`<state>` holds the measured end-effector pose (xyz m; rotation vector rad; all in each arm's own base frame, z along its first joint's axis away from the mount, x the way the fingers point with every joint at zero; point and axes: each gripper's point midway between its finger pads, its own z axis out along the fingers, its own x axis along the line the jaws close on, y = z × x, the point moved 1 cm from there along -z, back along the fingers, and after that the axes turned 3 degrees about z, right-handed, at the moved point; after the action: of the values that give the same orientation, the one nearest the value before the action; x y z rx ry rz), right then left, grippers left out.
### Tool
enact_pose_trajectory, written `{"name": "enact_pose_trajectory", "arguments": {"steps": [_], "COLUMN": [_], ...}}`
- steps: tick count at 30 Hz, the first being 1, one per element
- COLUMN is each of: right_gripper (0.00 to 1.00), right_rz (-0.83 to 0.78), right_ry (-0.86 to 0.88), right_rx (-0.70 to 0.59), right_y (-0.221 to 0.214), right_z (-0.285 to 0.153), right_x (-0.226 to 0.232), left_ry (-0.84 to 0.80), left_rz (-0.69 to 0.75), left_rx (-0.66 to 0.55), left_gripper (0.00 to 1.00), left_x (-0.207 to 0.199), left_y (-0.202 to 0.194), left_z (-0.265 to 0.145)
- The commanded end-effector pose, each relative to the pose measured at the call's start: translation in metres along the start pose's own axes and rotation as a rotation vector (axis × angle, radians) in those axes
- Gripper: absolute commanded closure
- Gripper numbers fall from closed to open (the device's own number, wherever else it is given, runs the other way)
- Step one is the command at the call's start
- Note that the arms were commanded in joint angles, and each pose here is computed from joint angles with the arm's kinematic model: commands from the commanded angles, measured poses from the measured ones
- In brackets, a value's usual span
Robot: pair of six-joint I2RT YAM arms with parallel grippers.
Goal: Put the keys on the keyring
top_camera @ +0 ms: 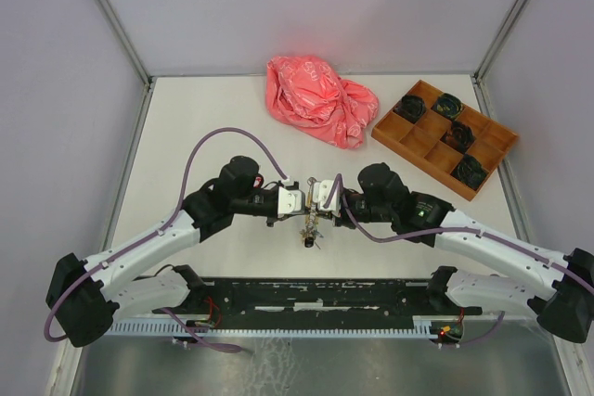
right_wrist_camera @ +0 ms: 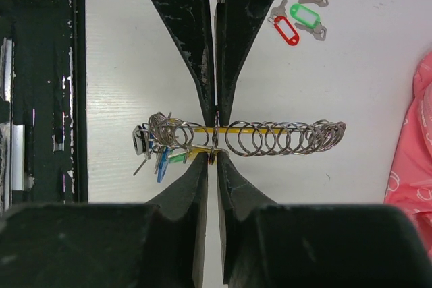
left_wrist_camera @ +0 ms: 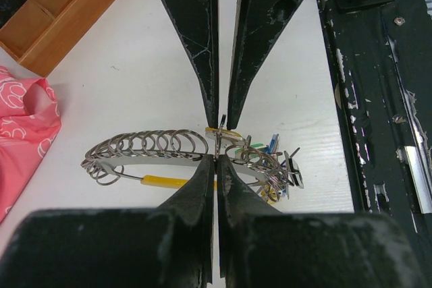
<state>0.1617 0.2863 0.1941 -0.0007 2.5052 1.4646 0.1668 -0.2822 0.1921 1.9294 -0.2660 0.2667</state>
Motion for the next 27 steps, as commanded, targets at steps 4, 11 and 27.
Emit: {"name": "enact_pose_trajectory", "arguments": {"steps": [4,11,27], "right_gripper": [0.96,0.99,0.99], "right_rz": [-0.013,-0.017,-0.015], "right_ry": [-0.022,-0.011,0.020], "right_rx": [-0.030,-0.077,-0.113], "right_y": [0.009,0.025,0.043], "right_z": [-0.001,-0.005,0.000], "right_x": [-0.006,-0.006,-0.008], "left_ry": [0.032,0.030,0.022], "left_rz": [0.067,0.052,0.027], "left_rx": [-0.092,-0.077,-0.042], "left_gripper": [0.97,0.97,0.97], "left_x": [0.011,0.012,0.012], "left_y": [0.031,0.028,0.024], "left_z": [-0.004,-0.002,0.001]}}
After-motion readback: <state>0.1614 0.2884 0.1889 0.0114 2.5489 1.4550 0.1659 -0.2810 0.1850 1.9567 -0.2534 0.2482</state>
